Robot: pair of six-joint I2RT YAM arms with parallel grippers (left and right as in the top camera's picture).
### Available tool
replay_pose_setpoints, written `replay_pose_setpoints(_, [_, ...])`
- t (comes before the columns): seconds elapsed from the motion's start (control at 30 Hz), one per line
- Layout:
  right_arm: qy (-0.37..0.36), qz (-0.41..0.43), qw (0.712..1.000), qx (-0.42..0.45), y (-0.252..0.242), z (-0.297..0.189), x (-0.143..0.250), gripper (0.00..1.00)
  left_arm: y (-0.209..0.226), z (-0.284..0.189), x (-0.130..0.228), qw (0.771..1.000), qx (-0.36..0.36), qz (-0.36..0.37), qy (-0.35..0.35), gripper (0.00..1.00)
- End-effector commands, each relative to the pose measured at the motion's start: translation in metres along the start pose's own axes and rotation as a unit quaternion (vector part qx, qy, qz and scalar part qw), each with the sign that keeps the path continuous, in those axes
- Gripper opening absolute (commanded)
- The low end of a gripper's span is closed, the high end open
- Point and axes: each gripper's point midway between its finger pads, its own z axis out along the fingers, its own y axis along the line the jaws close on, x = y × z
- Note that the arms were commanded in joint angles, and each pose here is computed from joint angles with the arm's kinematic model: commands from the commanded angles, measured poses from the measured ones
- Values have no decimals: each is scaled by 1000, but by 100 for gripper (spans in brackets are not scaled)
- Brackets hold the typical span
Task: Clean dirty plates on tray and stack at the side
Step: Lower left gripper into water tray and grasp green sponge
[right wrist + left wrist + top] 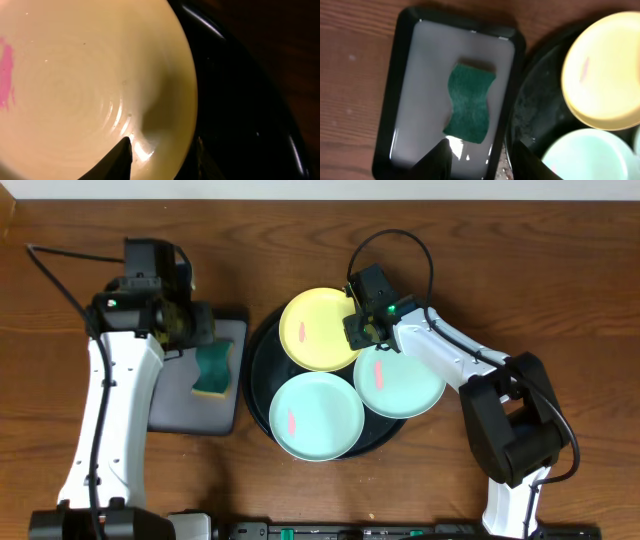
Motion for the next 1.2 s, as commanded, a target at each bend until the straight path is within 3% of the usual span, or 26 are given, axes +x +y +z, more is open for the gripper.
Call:
replay_pose_setpoints(0.0, [-8, -1, 1000, 9, 0, -1, -5, 38, 6, 22, 12, 1000, -16, 4, 16, 40])
replay_pose_setpoints(0.47, [-8, -1, 1000, 9, 1, -1, -5, 37, 10, 77, 39, 1000, -16, 4, 15, 41])
replay_pose_setpoints(0.67, [-8, -1, 1000, 9, 1, -1, -5, 43, 11, 103, 47, 1000, -13, 4, -8, 41])
replay_pose_setpoints(0.73, [-8, -1, 1000, 9, 1, -1, -5, 44, 12, 106, 48, 1000, -13, 4, -11, 45])
replay_pose_setpoints(1.17, [-3, -1, 1000, 10, 0, 8, -2, 45, 14, 115, 52, 1000, -19, 6, -13, 45])
